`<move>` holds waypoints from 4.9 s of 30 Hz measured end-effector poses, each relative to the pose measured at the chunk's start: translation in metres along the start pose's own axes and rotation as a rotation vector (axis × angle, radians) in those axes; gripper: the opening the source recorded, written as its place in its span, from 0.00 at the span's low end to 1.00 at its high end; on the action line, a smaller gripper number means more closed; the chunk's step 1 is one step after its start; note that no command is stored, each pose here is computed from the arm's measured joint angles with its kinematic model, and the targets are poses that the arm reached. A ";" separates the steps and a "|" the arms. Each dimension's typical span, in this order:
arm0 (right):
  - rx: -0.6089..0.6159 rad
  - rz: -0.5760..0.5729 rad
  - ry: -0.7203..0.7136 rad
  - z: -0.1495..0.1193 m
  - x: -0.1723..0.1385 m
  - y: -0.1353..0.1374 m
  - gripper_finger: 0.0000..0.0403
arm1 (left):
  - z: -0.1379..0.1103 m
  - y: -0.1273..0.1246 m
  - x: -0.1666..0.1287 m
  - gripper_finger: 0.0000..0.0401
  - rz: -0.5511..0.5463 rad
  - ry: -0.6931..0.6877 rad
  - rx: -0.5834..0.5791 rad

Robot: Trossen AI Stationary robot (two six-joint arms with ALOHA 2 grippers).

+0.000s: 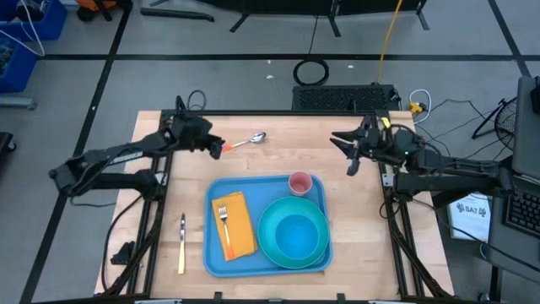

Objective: Set up tray
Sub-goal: Put the orange spoon on the yellow napkin

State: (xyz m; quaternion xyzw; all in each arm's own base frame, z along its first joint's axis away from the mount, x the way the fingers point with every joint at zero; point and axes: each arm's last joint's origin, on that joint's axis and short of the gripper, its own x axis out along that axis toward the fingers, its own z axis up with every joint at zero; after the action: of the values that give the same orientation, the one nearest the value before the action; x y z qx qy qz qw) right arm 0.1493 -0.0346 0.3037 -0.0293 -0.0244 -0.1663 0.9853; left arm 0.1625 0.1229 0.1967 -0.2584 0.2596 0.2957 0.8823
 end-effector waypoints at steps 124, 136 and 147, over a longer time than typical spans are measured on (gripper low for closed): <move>0.133 0.112 -0.057 -0.016 -0.030 0.000 0.19 | -0.189 -0.265 -0.020 0.02 0.194 0.194 -0.820; 0.128 0.109 -0.050 -0.016 -0.030 0.000 0.19 | -0.193 -0.265 -0.027 0.02 0.211 0.247 -0.800; 0.128 0.109 -0.050 -0.016 -0.030 0.000 0.19 | -0.193 -0.262 -0.031 0.02 0.242 0.260 -0.778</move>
State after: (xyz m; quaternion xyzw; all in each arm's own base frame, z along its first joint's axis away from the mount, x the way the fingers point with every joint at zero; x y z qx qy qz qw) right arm 0.1220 -0.0255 0.2857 0.0286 -0.0580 -0.1099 0.9918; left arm 0.2543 -0.1874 0.1536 -0.5748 0.2664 0.4378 0.6379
